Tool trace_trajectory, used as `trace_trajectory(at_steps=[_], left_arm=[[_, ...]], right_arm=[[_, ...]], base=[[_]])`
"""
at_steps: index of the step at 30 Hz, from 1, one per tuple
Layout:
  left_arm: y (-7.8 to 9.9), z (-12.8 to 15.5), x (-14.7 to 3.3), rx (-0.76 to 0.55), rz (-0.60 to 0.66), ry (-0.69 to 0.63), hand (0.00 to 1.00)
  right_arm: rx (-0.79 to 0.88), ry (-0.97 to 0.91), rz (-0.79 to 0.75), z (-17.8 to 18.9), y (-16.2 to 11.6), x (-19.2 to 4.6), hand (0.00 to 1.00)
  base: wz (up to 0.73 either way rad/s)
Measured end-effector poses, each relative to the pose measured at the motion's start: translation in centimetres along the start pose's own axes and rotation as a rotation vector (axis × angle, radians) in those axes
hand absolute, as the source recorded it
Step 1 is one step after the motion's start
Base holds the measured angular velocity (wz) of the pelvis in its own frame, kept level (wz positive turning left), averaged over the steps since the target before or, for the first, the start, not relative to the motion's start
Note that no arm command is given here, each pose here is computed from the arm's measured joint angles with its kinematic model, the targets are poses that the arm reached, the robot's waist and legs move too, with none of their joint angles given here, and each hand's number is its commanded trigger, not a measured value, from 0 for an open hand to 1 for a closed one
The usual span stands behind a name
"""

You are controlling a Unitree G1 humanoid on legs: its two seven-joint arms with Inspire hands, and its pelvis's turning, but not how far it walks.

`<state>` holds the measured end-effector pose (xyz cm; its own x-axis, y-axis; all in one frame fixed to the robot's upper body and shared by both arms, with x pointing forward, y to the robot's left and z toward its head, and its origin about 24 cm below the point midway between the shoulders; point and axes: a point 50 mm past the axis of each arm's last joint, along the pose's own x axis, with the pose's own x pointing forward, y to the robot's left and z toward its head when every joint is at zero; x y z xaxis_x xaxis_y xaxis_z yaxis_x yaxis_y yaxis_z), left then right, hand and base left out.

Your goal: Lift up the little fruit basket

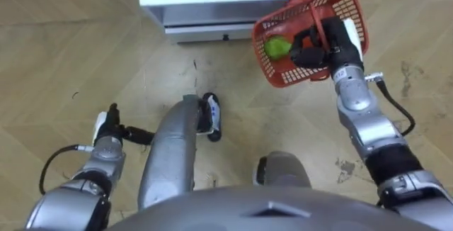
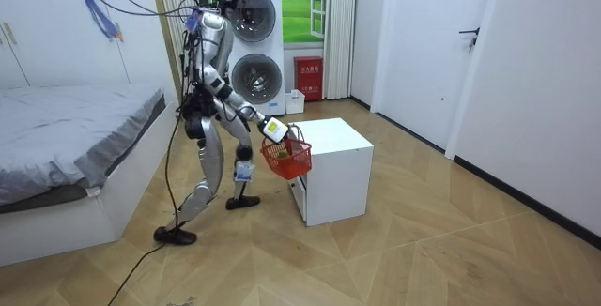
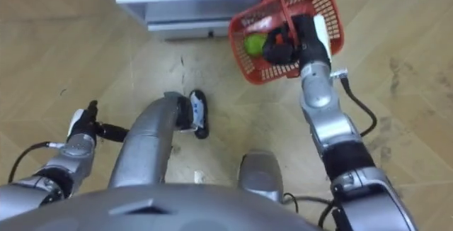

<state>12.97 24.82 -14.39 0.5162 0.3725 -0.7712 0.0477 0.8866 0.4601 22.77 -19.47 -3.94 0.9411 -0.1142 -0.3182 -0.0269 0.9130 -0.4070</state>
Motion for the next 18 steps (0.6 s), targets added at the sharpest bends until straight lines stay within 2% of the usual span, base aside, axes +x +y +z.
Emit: trace_trajectory(at_steps=[5, 14, 18], left_arm=[[0.1, -3.0, -1.1, 0.012, 0.021, 0.046, 0.00], [-0.2, -8.2, -3.2, 0.049, 0.009, 0.167, 0.00], [-0.3, -9.2, -3.6, 0.075, -0.004, 0.202, 0.00]], right_arm=[[0.025, -0.092, 0.005, 1.8, -0.3, -1.1, 1.00], [0.022, -0.105, 0.054, 1.5, -0.7, -2.3, 1.00], [0.025, -0.106, 0.071, 1.6, -0.4, -2.4, 1.00]], base=[[0.03], [0.06], [-0.04]])
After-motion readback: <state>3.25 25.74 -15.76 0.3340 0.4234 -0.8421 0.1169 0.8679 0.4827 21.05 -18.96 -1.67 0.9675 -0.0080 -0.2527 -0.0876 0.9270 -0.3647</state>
